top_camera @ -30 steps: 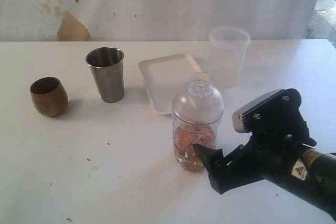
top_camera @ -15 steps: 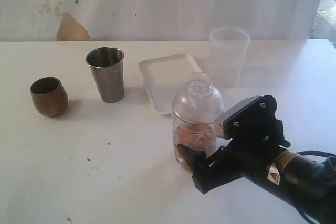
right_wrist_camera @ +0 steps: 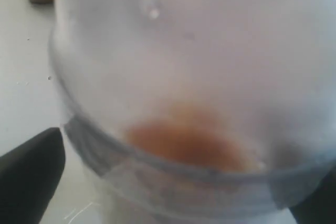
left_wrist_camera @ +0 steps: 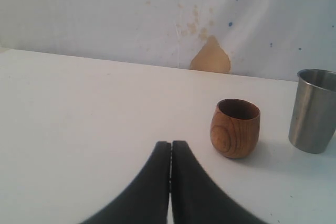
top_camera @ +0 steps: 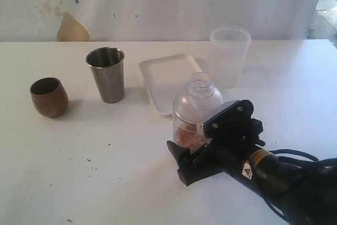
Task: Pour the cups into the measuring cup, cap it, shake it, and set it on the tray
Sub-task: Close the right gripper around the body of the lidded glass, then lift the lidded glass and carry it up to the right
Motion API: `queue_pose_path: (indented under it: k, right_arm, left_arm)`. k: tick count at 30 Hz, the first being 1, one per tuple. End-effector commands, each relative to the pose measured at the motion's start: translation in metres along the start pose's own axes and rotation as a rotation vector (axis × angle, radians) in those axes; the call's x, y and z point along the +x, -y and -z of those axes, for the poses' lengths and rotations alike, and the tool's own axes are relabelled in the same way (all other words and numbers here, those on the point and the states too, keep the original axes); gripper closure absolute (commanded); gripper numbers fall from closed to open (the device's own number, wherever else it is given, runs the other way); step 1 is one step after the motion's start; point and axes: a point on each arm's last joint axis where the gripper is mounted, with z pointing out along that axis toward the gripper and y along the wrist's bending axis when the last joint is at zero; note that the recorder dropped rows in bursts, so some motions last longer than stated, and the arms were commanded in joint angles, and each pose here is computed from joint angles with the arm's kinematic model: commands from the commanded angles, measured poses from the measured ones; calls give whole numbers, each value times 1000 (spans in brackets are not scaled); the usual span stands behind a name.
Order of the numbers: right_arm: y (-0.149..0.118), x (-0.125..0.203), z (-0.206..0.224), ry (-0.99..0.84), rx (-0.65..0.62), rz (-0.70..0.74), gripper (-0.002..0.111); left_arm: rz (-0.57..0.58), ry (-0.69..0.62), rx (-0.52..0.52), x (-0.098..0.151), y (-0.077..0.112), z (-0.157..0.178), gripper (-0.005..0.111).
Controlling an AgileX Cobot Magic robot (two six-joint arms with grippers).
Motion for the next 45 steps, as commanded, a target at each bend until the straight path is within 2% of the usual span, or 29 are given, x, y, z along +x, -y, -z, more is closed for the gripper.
queue_pose_path:
  k: [1,9,28,31,33,36,37,40,41,45]
  right_arm:
    - [-2,0,-7,58,-2,3,3]
    - [-1,-2,-8,114,-2,-99,3]
    - [-1,-5,-8,156,1,-103,6]
    - [-1,-5,-8,156,1,-103,18]
    - [-1,-5,-8,156,1,-103,32]
    - [-1,-5,-8,156,1,-103,60]
    - [-1,-5,-8,156,1,-103,73]
    - [-1,-5,-8,149,0,-103,102]
    - [-1,-5,-8,149,0,-103,107]
    - [2,-3,-8,128,30,-120,108]
  left_arm:
    - [4,15,1,0,0,0,106]
    - [4,15,1,0,0,0,106]
    - [4,15,1,0,0,0,106]
    - [4,15,1,0,0,0,106]
    - [4,15,1,0,0,0,106]
    - [4,15,1,0,0,0,106]
    - [4,15,1,0,0,0,106]
    - [4,15,1,0,0,0,106]
    - [4,15,1,0,0,0,106]
    - [4,15,1,0,0,0,106]
